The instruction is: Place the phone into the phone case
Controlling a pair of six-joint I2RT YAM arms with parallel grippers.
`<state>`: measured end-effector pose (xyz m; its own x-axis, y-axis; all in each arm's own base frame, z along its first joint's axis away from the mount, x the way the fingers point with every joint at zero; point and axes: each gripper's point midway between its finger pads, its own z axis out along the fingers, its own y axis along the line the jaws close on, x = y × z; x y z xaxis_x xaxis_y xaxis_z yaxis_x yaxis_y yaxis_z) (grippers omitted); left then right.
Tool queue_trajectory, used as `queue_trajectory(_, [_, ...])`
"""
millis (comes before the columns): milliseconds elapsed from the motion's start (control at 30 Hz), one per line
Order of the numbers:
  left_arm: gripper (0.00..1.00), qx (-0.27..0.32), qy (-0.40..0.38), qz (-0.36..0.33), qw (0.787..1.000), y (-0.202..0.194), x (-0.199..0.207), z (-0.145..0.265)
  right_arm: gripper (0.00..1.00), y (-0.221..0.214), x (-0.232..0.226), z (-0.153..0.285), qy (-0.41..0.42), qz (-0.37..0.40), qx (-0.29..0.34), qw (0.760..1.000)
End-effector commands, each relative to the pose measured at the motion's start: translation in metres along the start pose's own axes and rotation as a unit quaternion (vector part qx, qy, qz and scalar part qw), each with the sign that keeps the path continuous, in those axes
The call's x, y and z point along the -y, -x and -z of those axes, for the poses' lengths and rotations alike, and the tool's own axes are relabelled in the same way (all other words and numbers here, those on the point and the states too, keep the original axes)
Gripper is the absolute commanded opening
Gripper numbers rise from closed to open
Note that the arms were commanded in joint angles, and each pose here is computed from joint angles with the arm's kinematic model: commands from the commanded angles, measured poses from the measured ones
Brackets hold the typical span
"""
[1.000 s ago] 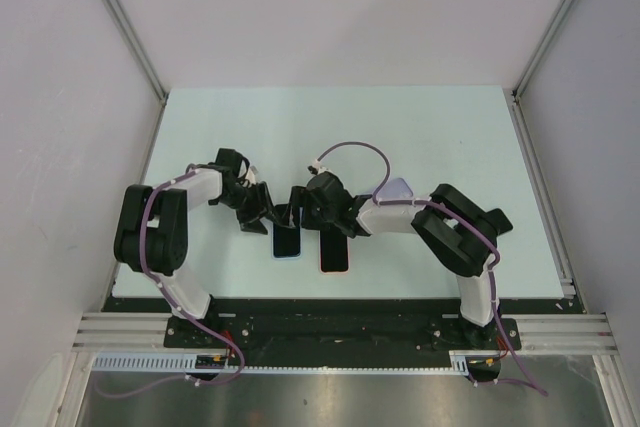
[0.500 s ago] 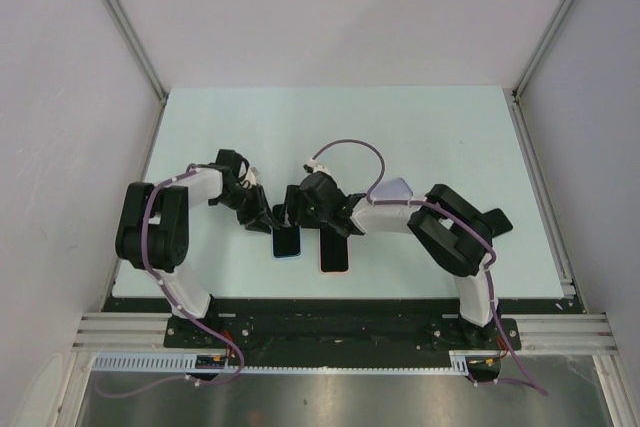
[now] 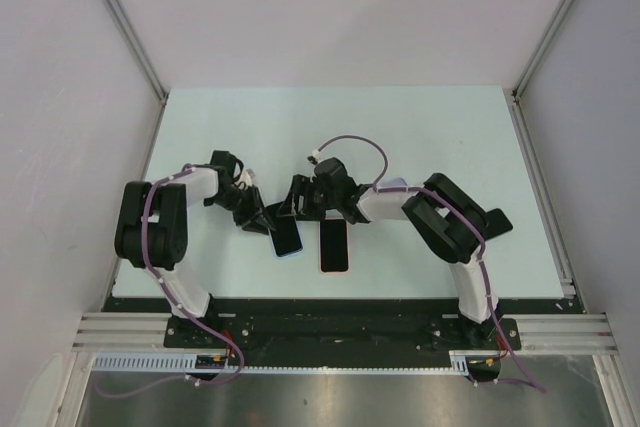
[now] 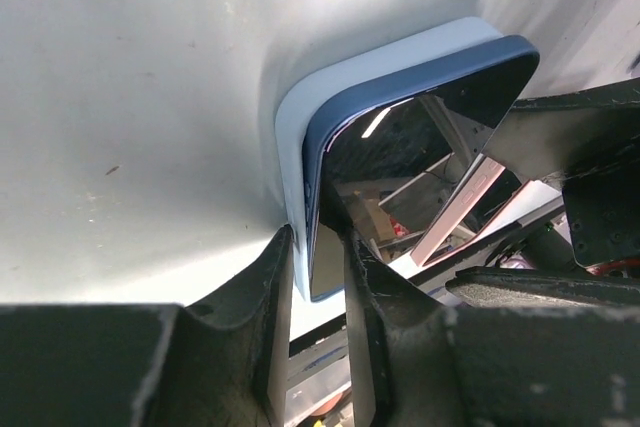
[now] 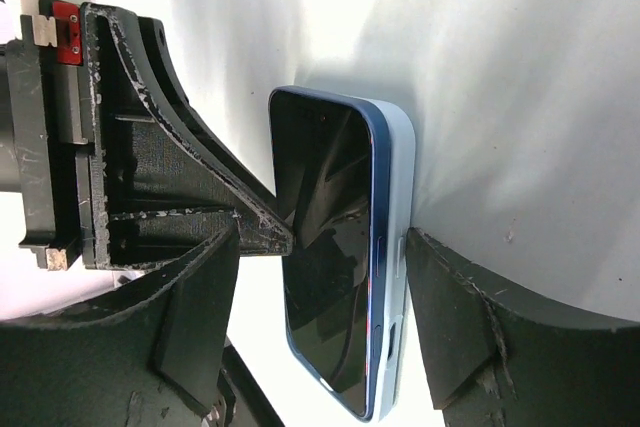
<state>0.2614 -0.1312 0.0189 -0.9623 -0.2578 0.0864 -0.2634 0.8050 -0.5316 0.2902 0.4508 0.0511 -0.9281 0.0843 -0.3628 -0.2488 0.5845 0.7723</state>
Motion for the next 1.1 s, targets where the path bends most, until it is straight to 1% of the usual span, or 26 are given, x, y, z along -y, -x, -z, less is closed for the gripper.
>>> queue_trajectory(0, [0.26,-0.023,-0.017,-0.007,1.000,-0.015,-0.001,-0.008,0.71,-0.023,-0.071,0.003,0.144,0.030,-0.046,0.988])
queue_trajectory(100, [0.26,-0.030,-0.049,0.003,0.998,-0.020,0.004,-0.009,0.70,-0.025,-0.073,0.004,0.159,0.019,-0.052,0.986])
queue_trajectory(133, [0.27,-0.024,-0.056,0.001,0.998,-0.021,0.006,-0.007,0.70,-0.029,-0.075,0.006,0.173,0.021,-0.065,0.983])
queue_trajectory(167, [0.27,-0.017,-0.059,-0.002,0.998,-0.020,0.007,-0.007,0.70,-0.027,-0.081,0.008,0.193,0.026,-0.062,0.979])
queue_trajectory(267, [0.27,-0.011,-0.041,0.001,0.999,-0.024,-0.001,-0.007,0.70,-0.028,-0.072,0.009,0.194,0.022,-0.069,0.978])
queue_trajectory(367, [0.24,-0.020,-0.037,0.009,0.999,-0.028,-0.007,-0.011,0.70,-0.024,-0.067,0.011,0.193,0.019,-0.067,0.979])
queue_trajectory(400, [0.22,-0.023,-0.038,0.013,0.999,-0.029,-0.007,-0.012,0.70,-0.023,-0.068,0.012,0.196,0.018,-0.066,0.978])
queue_trajectory(600, [0.20,-0.028,-0.038,0.024,0.999,-0.030,-0.011,-0.014,0.70,-0.026,-0.071,0.017,0.207,0.018,-0.079,0.975])
queue_trajectory(733, [0.21,-0.032,-0.076,0.031,0.996,-0.033,-0.001,-0.009,0.70,-0.032,-0.072,0.020,0.219,0.021,-0.095,0.971])
queue_trajectory(833, [0.24,-0.015,-0.071,0.028,0.997,-0.032,-0.002,-0.006,0.70,-0.031,-0.066,0.018,0.207,0.024,-0.094,0.973])
queue_trajectory(900, [0.24,-0.011,-0.059,0.028,0.998,-0.031,-0.006,-0.005,0.70,-0.032,-0.066,0.018,0.208,0.021,-0.095,0.973])
queue_trajectory(1067, [0.22,-0.026,-0.095,0.041,0.994,-0.036,0.001,-0.005,0.70,-0.034,-0.079,0.022,0.231,0.014,-0.101,0.968])
